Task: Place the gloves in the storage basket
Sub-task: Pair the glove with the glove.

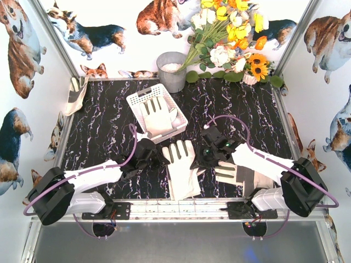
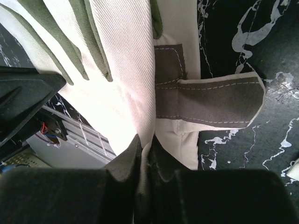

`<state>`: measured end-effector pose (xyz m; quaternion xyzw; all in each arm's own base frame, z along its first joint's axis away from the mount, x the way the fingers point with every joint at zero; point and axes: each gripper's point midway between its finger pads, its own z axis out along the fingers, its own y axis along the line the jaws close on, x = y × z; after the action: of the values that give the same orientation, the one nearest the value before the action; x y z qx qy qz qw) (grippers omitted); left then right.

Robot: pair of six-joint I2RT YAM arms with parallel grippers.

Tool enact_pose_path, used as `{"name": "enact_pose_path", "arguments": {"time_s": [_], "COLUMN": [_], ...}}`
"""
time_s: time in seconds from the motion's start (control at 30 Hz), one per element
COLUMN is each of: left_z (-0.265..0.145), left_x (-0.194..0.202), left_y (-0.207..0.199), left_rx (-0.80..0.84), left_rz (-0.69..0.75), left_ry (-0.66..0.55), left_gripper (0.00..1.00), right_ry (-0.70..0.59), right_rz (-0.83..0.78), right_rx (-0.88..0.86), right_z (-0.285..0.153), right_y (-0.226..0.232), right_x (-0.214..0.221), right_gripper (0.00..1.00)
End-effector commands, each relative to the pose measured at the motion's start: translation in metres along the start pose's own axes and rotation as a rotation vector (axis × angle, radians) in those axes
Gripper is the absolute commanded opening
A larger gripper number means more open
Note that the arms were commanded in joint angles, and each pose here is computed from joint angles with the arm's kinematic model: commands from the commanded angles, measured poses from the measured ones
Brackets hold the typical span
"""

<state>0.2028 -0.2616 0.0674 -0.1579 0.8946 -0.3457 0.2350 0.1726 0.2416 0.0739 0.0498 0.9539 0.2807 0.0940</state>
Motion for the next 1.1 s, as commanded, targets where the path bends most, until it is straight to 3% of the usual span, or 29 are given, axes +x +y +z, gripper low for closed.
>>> {"name": "enact_pose_path", "arguments": {"time_s": [0.0,1.07], "left_z": [-0.001,0.011], "left_x": [-0.017,-0.028], "left_y": [0.013,0.033], "left_rx": [-0.087,-0.195], "left_rz": [0.026,0.122], "left_ry": [-0.068,-0.071], "left_gripper": [0.00,0.00], "right_ry": [-0.037,0.034], "right_rz": [-0.019,0.016], "right_rx": [0.003,0.063], "right_z": [0.000,0.032], "right_y": [0.004,-0.016], "right_x": [-0.011,-0.002], "right_gripper": [0.02,0.00]}}
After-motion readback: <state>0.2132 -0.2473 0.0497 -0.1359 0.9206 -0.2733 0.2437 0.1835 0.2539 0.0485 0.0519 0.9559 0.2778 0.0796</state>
